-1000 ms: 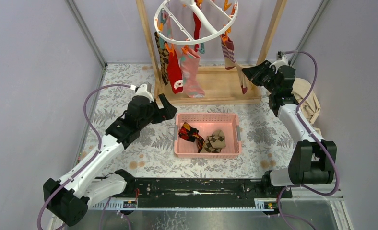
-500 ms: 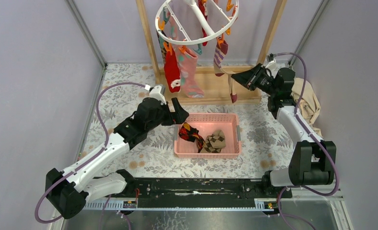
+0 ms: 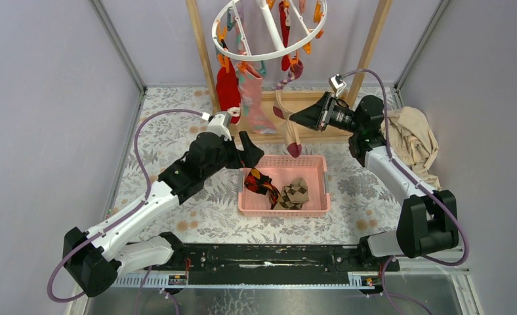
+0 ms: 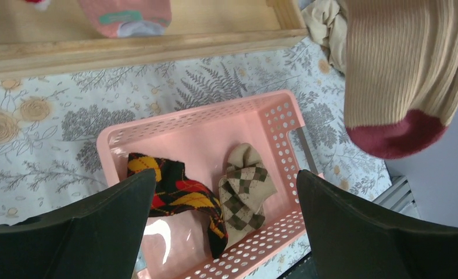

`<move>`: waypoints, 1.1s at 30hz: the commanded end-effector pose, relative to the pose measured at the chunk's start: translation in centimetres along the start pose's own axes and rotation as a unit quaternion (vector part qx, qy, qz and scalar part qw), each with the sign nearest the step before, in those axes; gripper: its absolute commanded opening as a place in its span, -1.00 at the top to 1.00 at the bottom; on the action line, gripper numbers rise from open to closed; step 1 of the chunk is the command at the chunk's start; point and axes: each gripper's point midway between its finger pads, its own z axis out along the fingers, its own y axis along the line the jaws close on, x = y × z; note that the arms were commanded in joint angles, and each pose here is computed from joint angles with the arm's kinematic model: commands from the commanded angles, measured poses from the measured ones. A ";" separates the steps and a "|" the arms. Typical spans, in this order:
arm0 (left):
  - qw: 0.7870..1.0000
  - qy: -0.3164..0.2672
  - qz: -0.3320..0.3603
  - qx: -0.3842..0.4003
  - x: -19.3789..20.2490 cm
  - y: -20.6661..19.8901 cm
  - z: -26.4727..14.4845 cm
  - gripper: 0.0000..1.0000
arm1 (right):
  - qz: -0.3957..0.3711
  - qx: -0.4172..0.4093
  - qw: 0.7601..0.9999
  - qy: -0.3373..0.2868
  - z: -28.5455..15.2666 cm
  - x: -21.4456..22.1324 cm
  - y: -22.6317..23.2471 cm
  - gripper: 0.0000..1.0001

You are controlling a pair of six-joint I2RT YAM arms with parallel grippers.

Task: Remove the socks clipped to the hanger
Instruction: Remove the sock from the hanger.

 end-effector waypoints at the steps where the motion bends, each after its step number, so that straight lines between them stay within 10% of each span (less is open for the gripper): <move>1: 0.997 -0.049 0.011 0.057 -2.7 -2.8 -0.3 -0.97 | -0.028 -0.080 0.996 0.029 0.6 1.2 4.7 0.62; 33: 0.977 -0.083 0.016 0.198 -3.3 -7.9 0.4 -0.97 | -0.019 -0.105 0.992 0.073 3.4 4.7 5.7 0.62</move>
